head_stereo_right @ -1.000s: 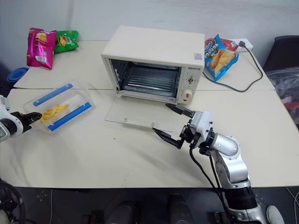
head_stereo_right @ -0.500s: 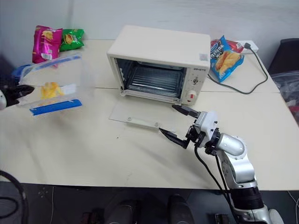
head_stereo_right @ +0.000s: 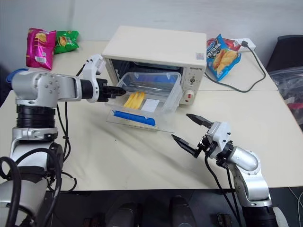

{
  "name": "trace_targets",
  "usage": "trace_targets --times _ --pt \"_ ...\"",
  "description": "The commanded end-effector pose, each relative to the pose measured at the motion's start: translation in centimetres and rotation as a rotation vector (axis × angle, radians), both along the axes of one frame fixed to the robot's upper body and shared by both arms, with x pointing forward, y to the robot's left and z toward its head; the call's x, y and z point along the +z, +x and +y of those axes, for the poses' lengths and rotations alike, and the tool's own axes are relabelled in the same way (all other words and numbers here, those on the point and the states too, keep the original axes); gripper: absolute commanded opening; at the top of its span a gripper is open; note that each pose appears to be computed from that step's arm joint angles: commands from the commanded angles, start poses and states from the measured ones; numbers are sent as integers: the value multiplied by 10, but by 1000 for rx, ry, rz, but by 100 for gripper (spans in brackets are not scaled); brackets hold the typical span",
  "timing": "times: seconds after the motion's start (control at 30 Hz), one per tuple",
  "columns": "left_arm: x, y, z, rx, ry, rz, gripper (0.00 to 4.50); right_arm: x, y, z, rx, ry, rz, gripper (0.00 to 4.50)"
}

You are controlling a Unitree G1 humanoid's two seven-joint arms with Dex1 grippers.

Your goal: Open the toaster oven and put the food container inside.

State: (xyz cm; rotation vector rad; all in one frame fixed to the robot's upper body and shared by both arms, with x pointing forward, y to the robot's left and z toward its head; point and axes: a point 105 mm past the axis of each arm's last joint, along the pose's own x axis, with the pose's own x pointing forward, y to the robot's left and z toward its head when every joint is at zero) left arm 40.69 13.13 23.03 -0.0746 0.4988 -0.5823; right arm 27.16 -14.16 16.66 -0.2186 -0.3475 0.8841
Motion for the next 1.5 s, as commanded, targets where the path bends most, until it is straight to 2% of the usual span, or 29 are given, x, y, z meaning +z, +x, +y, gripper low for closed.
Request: trace_targets --times 0.03,0.23,0.37,0.43,0.47,0.5,0.53,0.57,0.67,0.77,0.8,0.9,0.93,1.0,1.07,1.23,1.37,1.5 --pt "26 13 6 62 -7 -134 103 16 -6 0 -25 24 -73 450" --pt "35 15 5 51 -56 -152 257 14 -9 -6 -60 30 -70 450" --pt "68 -2 7 -108 -220 -242 367 21 -12 -11 -60 35 -61 450" --pt "74 -12 11 -181 -237 -253 367 24 -14 -10 -44 40 -36 450" --pt "78 -16 20 -218 -210 -318 367 24 -18 -6 -7 46 2 450" --pt "77 -22 35 -269 -141 -401 351 24 -25 1 57 55 58 450" --pt "75 -33 44 -356 -90 -468 328 21 -31 8 108 51 118 431" --pt "62 -43 53 -436 -21 -473 310 15 -35 16 150 18 168 411" --pt "17 -61 59 -592 34 -378 221 4 -32 34 184 -57 204 323" --pt "-21 -73 47 -722 90 -355 131 -6 -20 45 199 -117 206 223" --pt "-28 -75 43 -748 93 -358 108 -9 -15 47 196 -141 205 202" --pt "-38 -66 17 -695 -22 -378 18 -17 13 45 138 -215 184 97" --pt "-42 -62 11 -673 -40 -382 0 -18 22 45 113 -239 165 68" --pt "-48 -52 5 -611 -52 -386 0 -14 40 45 65 -250 131 3" --pt "-52 -41 2 -538 -58 -407 0 -5 55 47 34 -227 101 3" --pt "-35 4 2 -218 -196 -497 0 11 88 51 -13 -194 44 3" --pt "-27 20 -7 -132 -217 -560 0 26 120 48 -145 -117 14 3" --pt "-17 34 -6 -41 -196 -619 0 35 136 56 -208 -25 12 3"
